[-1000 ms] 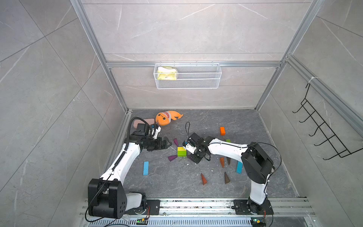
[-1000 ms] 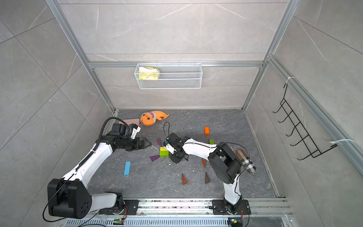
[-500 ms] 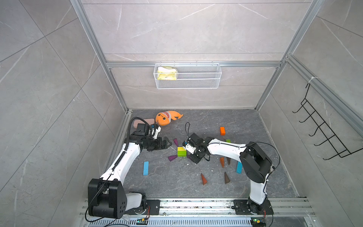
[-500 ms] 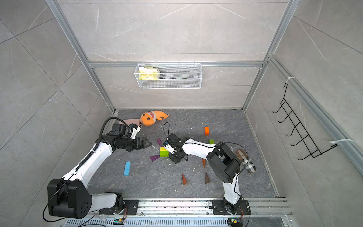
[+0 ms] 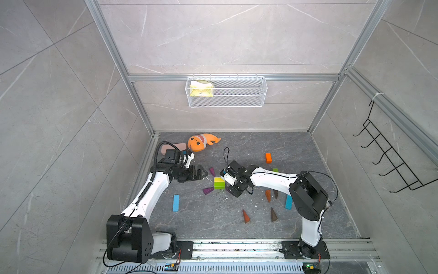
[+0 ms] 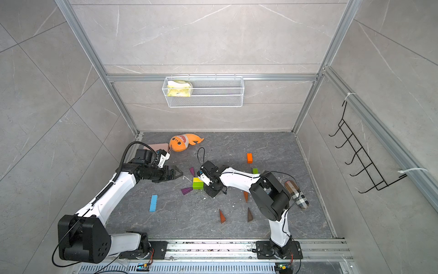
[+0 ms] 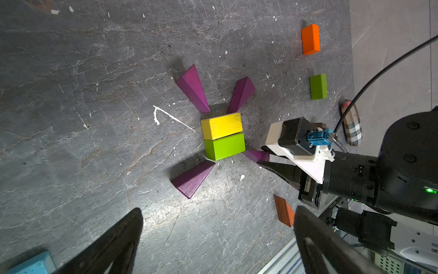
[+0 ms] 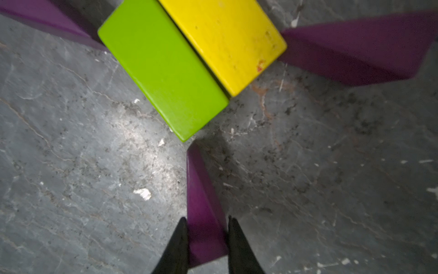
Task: Assemble a small pinwheel with building blocks
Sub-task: Assemble the building block at the center of the board.
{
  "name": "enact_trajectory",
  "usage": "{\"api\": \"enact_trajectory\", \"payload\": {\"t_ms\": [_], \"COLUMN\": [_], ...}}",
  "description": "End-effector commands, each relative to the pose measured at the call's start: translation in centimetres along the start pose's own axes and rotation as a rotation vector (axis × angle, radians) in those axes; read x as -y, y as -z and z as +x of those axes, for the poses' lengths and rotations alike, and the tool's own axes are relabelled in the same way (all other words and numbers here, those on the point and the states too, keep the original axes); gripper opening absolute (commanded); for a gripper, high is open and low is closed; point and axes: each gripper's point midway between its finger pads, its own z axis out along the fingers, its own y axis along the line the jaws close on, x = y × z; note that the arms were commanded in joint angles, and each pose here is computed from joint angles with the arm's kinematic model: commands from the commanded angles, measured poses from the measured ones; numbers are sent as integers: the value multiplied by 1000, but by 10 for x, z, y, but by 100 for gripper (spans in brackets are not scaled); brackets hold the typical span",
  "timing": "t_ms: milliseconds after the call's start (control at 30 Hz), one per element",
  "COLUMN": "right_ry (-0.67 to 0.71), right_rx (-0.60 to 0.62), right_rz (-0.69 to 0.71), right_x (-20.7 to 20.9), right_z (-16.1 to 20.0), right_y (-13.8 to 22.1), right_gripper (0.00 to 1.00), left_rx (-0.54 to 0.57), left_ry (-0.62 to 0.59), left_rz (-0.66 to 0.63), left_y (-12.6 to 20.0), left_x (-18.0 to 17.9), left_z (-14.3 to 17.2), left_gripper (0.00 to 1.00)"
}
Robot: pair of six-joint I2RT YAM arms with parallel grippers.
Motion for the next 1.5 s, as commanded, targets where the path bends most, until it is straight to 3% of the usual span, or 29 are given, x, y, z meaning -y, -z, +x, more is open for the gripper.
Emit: {"api": "enact_trajectory", "payload": {"t_ms": [0,600,733,867,1133,1267,1467], "right_ry": [-25,-31,-35,-37,-45,-105,-311], "right_rx": [-23,-21,-21,-20,10,80,199], "right_rz": [14,9,11,13,20,3,-63], "right_x": [5,4,5,5,5,0,-12], "right_z": [5,4,4,4,1,-1,9], "right_y": [-7,-7,-7,-6,7,35,68], "right_gripper": [21,26,29,43,44,44,45], "left_rx": [-1,-5,-7,-9,-13,-10,4], "left_ry": [-15,-15,-15,-15,-13,-15,-21], "left_rz": [23,22,23,22,22,32,47], "left_y": [1,1,1,1,0,1,4], "left_x": [3,3,2,2,2,4,9], "left_z": [0,2,2,2,3,2,1], "left_gripper": [100,100,100,100,100,100,100]}}
